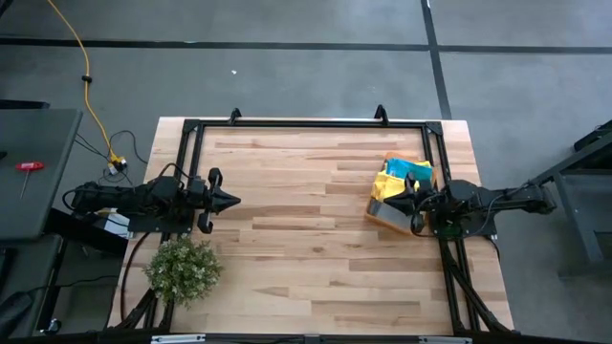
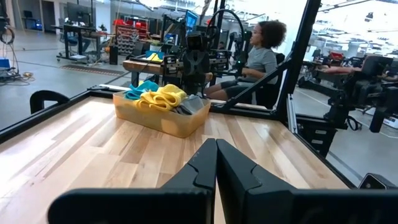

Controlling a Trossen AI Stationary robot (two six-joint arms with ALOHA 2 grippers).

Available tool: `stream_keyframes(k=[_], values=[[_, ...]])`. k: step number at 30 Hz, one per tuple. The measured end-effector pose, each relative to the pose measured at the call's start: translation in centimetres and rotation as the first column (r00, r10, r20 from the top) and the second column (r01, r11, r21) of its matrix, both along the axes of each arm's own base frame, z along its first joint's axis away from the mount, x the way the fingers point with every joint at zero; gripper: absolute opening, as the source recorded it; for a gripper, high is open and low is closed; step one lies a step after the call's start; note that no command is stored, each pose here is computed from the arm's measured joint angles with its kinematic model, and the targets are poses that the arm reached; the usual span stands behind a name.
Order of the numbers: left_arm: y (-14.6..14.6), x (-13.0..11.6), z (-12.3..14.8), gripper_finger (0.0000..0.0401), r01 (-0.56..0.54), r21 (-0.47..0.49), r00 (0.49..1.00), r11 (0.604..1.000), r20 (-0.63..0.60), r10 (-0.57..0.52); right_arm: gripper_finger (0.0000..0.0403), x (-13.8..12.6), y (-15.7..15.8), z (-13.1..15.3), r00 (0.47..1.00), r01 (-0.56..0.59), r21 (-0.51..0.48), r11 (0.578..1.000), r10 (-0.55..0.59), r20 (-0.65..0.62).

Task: Fold microfiber towels
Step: Return to Home Position

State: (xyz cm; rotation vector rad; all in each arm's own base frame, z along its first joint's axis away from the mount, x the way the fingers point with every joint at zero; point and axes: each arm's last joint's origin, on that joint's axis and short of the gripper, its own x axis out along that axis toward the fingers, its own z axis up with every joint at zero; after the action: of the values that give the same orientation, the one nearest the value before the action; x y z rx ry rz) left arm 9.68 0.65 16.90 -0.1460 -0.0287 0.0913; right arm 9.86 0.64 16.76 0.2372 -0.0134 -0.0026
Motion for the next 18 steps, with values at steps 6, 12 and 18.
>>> stream_keyframes(k=[6,12,18], values=[[-0.02,0.0,0.0,0.0,0.002,0.0,1.0,1.0,0.001,-0.002,0.0,-0.19,-0.18,0.51,0.998,0.017,0.006,1.0,-0.017,0.059],[-0.31,0.02,-0.01,0.0,0.032,0.0,0.999,0.999,0.001,-0.032,0.0,-0.17,-0.29,0.31,0.999,0.03,0.004,1.0,-0.031,0.039],[-0.61,0.03,-0.01,0.0,0.063,0.0,0.998,0.998,0.001,-0.063,0.0,-0.17,-0.29,0.22,0.999,0.03,0.003,1.0,-0.03,0.029]])
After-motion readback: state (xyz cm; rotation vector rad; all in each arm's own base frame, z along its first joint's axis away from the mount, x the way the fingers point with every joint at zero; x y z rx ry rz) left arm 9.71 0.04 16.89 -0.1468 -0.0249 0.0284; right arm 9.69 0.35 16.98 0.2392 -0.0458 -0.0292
